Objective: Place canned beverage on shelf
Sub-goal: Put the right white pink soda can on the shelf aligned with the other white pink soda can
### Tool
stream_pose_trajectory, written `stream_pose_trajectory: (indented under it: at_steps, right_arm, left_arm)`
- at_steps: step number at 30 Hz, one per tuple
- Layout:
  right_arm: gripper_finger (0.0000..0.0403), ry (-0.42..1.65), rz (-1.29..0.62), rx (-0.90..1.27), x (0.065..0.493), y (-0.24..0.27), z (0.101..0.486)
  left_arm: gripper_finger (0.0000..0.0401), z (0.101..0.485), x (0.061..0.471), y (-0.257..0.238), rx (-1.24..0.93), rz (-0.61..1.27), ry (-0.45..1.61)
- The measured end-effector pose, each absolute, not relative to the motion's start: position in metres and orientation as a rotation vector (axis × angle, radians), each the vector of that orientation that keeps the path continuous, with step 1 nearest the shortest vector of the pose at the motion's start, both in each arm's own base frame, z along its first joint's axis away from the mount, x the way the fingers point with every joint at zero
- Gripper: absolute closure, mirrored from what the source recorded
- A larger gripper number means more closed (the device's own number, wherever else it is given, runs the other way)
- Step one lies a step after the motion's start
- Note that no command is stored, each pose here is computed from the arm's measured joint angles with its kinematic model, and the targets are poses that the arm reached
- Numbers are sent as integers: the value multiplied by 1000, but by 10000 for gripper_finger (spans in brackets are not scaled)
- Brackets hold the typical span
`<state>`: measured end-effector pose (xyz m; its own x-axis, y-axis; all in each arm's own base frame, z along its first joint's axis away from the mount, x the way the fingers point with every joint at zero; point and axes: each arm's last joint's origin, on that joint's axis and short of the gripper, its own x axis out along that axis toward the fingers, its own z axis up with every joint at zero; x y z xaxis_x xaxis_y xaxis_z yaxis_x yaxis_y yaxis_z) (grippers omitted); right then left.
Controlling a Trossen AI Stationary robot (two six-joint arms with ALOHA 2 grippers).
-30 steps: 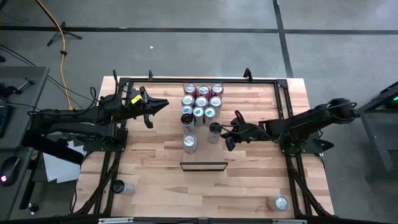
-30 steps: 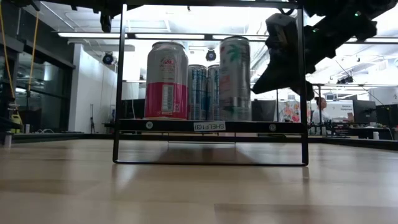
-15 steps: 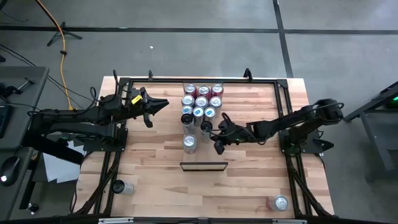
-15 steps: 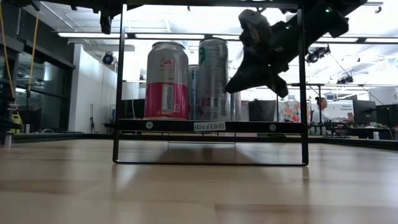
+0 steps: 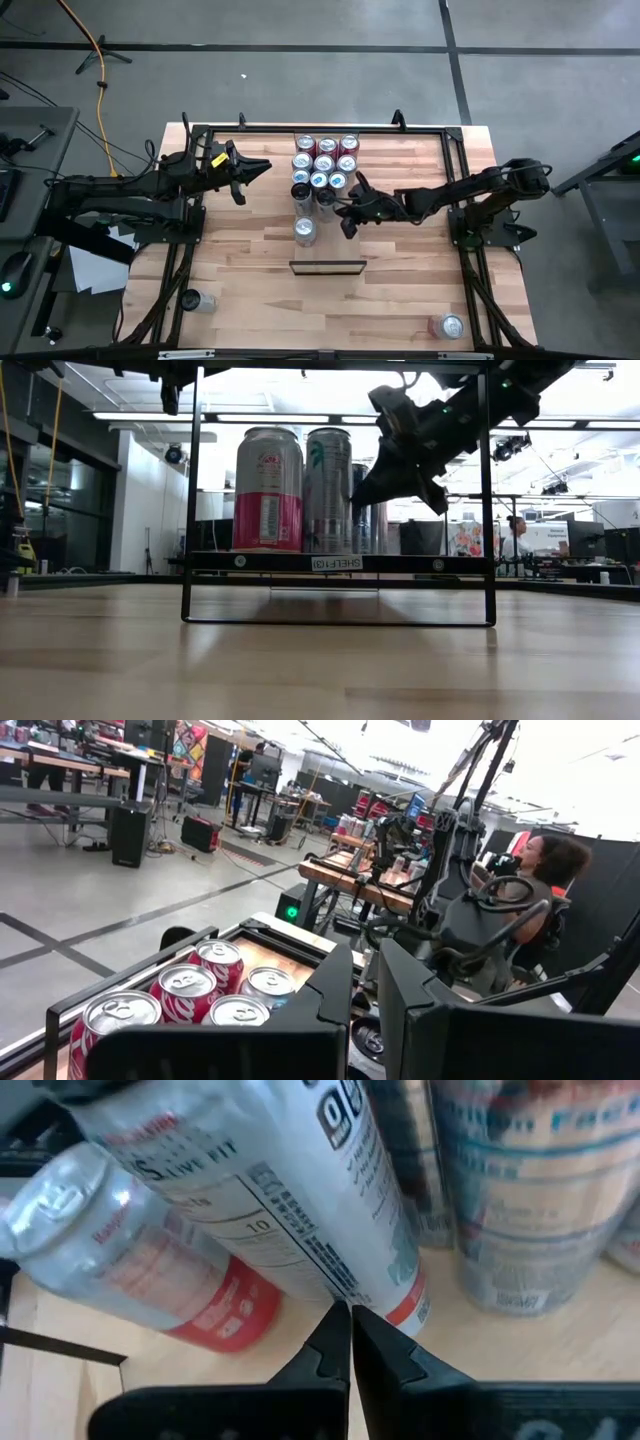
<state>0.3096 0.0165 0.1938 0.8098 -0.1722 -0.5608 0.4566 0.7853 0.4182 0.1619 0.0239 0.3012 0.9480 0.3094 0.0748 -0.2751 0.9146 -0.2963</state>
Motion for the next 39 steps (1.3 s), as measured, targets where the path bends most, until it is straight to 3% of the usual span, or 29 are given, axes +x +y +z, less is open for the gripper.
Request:
stream_pose_trajectory:
  at_steps: [39]
  right_arm:
    - [403,418,-300,543,316,10,204]
  left_arm:
    - [401,295,174,25,-337,293,-97]
